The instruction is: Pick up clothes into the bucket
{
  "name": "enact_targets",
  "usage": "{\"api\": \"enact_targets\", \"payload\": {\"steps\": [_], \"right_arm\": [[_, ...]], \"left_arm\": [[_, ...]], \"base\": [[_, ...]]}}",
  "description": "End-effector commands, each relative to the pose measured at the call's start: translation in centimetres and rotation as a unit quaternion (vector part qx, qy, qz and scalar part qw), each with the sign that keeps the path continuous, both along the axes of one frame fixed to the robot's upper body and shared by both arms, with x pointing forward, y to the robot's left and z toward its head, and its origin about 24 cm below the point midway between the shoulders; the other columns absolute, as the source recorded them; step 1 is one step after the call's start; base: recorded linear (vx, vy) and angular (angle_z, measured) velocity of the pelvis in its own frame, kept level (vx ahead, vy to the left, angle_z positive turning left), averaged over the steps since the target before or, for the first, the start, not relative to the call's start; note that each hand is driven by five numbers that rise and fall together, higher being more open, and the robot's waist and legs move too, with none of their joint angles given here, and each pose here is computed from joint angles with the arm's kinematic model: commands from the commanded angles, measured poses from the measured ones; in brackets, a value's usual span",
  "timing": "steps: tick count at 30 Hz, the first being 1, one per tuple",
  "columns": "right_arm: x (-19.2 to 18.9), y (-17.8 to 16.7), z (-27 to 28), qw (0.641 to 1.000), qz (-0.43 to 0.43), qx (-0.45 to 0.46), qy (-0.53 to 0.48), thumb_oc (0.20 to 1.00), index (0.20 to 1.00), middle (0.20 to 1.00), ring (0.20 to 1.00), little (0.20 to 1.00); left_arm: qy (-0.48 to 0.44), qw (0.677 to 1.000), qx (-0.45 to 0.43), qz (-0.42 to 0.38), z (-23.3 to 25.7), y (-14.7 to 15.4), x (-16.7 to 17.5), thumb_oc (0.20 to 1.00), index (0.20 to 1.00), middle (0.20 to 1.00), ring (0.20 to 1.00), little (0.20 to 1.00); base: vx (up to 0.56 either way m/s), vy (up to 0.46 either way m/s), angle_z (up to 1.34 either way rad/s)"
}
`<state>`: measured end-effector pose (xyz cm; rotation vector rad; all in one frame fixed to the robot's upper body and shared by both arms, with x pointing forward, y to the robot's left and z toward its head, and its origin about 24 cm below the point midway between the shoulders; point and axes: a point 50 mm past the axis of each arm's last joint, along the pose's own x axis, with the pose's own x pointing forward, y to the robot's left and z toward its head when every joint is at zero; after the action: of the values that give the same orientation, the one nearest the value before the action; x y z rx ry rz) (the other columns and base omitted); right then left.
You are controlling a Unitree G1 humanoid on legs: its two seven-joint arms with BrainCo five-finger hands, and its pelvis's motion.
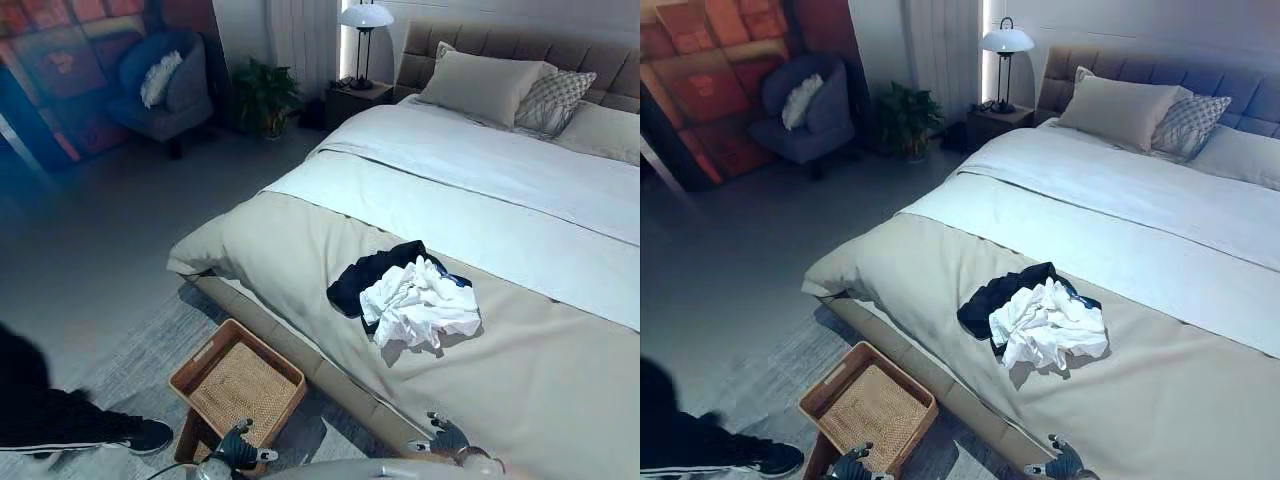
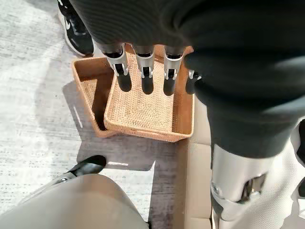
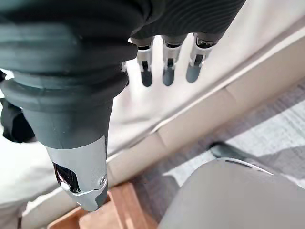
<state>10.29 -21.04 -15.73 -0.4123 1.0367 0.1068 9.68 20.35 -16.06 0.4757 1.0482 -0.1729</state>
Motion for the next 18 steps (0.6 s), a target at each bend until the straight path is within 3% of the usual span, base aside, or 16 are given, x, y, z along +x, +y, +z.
{"api": "enact_targets", "payload": {"steps": [1, 13, 18], "right_arm": [[2.8, 0.9, 0.5, 0.999, 0.034, -0.005, -0.023, 1.0, 1.0, 1.0, 1.0, 1.0], [4.2, 1.1, 1.1, 0.998, 0.025, -0.003, -0.056, 1.0, 1.0, 1.0, 1.0, 1.0], [10.2, 1.3, 5.0, 0.978, 0.016, 0.008, -0.209, 1.0, 1.0, 1.0, 1.0, 1.0]], "left_arm": [[-0.018, 0.999, -0.036, -0.007, 0.1, -2.4, 1.9, 1.0, 1.0, 1.0, 1.0, 1.0], [-0.017, 0.999, -0.028, -0.007, 0.0, -2.3, 1.8, 1.0, 1.0, 1.0, 1.0, 1.0], [-0.037, 0.999, -0.022, -0.008, 0.2, -2.4, 2.0, 1.0, 1.0, 1.0, 1.0, 1.0]], "base": [[0.09, 0.333, 0.27], [0.0, 0.0, 0.0], [0.0, 0.0, 0.0]]}}
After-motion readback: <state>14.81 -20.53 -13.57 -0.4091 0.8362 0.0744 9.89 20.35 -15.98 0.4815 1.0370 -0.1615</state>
